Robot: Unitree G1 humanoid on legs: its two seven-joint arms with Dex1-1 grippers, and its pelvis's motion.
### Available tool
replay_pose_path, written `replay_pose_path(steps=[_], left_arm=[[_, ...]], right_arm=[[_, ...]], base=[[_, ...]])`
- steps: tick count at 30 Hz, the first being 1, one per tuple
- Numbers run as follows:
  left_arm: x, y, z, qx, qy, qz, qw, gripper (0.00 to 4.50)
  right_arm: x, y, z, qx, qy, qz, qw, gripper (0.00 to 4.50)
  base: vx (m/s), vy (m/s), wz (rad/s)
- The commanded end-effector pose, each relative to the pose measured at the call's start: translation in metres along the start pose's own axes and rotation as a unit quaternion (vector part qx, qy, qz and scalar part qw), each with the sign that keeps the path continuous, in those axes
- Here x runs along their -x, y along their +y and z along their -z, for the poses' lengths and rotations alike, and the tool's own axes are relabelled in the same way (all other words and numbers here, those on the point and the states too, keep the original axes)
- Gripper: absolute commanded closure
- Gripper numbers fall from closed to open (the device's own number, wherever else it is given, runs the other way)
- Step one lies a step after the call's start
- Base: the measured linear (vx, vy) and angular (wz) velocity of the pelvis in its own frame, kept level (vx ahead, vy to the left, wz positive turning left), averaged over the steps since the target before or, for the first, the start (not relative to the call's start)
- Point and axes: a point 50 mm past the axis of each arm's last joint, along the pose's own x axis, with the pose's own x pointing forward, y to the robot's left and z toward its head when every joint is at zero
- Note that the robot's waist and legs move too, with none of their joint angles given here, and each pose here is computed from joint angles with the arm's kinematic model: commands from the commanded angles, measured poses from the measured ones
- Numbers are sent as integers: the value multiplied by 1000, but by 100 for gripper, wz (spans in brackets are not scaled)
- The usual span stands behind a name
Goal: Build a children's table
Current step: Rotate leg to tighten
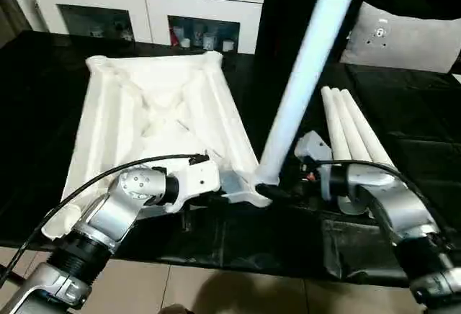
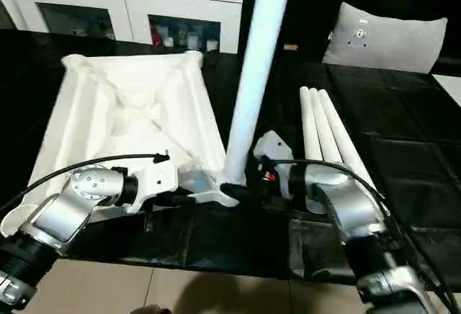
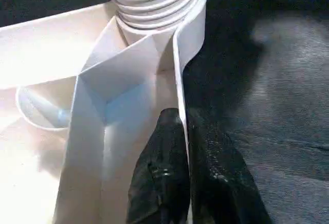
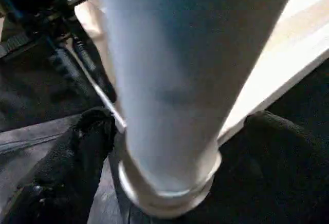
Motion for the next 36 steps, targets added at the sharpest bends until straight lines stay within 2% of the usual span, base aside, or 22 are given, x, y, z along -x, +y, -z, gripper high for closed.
replay_pose_path(steps=[1,3,5,7,17,22,26,27,30,32,34,35,36], left_arm=[[-9,-7,-1,-17,6,37,999,450],[-9,-7,-1,-17,5,38,999,450],[-9,-7,-1,-17,5,39,999,450],[-8,-8,-1,-16,4,39,999,450],[-9,-8,1,-5,-2,40,999,450],[-9,-10,1,9,-12,43,999,450],[-13,-11,-6,45,-31,21,998,450],[-17,-10,-11,72,-40,-4,997,450],[-24,-6,-17,111,-45,-60,991,450],[-32,-1,-26,154,-57,-112,980,450],[-37,4,-32,186,-61,-158,968,450],[-44,4,-43,204,-66,-181,960,450],[-47,4,-46,206,-66,-186,958,450]], right_arm=[[-2,0,1,4,5,-9,1000,36],[-5,0,4,-7,6,-22,1000,39],[-6,1,4,-12,6,-29,1000,78],[-6,1,5,-16,4,-31,999,83],[-8,6,14,-45,-3,-45,998,170],[-14,12,21,-72,-1,-46,996,179],[-22,16,24,-119,-3,-10,993,180],[-27,17,25,-137,0,17,990,180],[-34,18,28,-172,3,63,983,180],[-41,15,30,-196,2,122,973,181],[-45,11,33,-228,5,182,957,181],[-49,10,35,-240,8,226,944,181],[-51,10,35,-242,10,235,941,181]], base=[[0,0,0],[0,0,0],[0,0,0],[0,0,0],[0,0,0],[0,0,0],[0,0,0],[0,0,0],[0,0,0],[0,0,0],[0,0,0],[0,0,0],[0,0,0]])
